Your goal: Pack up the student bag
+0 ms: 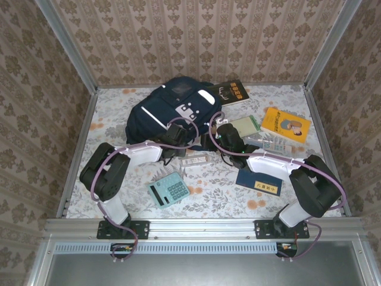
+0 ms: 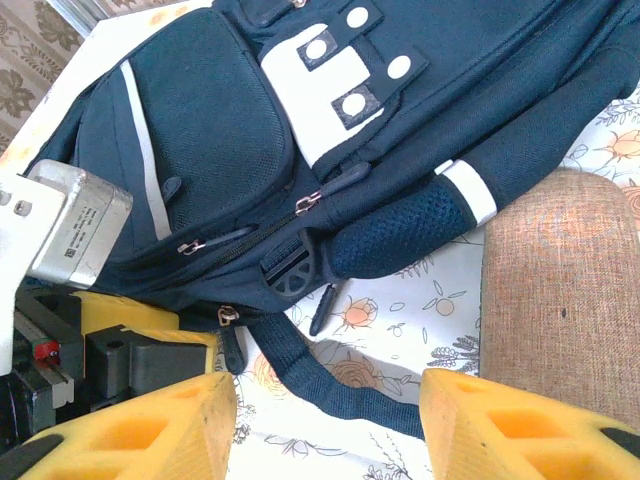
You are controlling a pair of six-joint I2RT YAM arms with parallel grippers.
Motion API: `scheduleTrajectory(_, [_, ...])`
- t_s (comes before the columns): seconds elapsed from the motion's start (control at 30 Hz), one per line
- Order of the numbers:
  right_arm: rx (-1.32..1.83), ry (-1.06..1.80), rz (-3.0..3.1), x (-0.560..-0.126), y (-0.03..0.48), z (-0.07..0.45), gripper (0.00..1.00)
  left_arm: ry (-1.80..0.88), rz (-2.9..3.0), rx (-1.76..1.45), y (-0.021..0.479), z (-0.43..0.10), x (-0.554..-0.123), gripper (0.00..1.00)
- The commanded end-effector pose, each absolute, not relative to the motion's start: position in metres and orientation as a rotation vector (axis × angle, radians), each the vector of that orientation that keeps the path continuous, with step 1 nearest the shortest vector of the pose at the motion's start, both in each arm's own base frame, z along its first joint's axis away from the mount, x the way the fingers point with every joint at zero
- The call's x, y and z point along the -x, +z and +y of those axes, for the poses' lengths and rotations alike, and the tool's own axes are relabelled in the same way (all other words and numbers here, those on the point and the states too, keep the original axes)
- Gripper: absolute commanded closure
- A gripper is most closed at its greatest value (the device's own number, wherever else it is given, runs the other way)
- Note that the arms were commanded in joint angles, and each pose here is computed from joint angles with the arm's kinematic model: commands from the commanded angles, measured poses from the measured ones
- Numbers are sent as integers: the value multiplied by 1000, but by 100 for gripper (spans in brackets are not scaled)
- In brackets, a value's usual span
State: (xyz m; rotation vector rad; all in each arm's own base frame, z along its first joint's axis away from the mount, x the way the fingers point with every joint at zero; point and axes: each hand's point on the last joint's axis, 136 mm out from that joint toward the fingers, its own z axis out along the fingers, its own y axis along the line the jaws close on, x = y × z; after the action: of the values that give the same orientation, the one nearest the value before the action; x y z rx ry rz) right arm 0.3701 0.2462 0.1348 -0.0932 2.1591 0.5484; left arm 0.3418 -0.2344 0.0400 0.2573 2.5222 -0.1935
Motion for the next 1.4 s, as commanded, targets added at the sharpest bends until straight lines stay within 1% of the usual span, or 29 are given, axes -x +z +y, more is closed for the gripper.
scheduleTrajectory(0.0, [79,560,2170,-372,132,248,47,-215,2500,-326,43,-247,-343,57])
scheduleTrajectory(0.3, [79,567,2173,-372,132,249,47,-76,2505,-363,34,-256,-329,58])
scheduleTrajectory(0.47, [81,575,2173,-371,132,250,47,47,2537,-343,20,-250,-333,61])
scheduleTrajectory(0.8, [82,581,2175,-371,132,251,47,150,2557,-288,10,-236,-341,66])
scheduleTrajectory(0.83, [83,581,2174,-371,132,251,47,147,2560,-278,10,-234,-341,67])
scheduleTrajectory(0.9, [83,585,2174,-371,132,251,47,145,2566,-271,8,-232,-342,77])
scheduleTrajectory(0.97, [84,587,2175,-371,132,252,47,148,2570,-268,7,-230,-342,82])
scheduleTrajectory(1.07, [86,591,2176,-371,131,253,47,148,2570,-266,7,-228,-342,93])
scheduleTrajectory(1.13, [86,592,2177,-371,131,253,47,134,2564,-264,10,-229,-341,95])
scheduleTrajectory(1.2, [86,594,2180,-371,130,254,47,125,2556,-260,14,-227,-339,100])
scheduleTrajectory(1.37, [98,635,2194,-370,128,261,47,115,2532,-259,30,-222,-333,100])
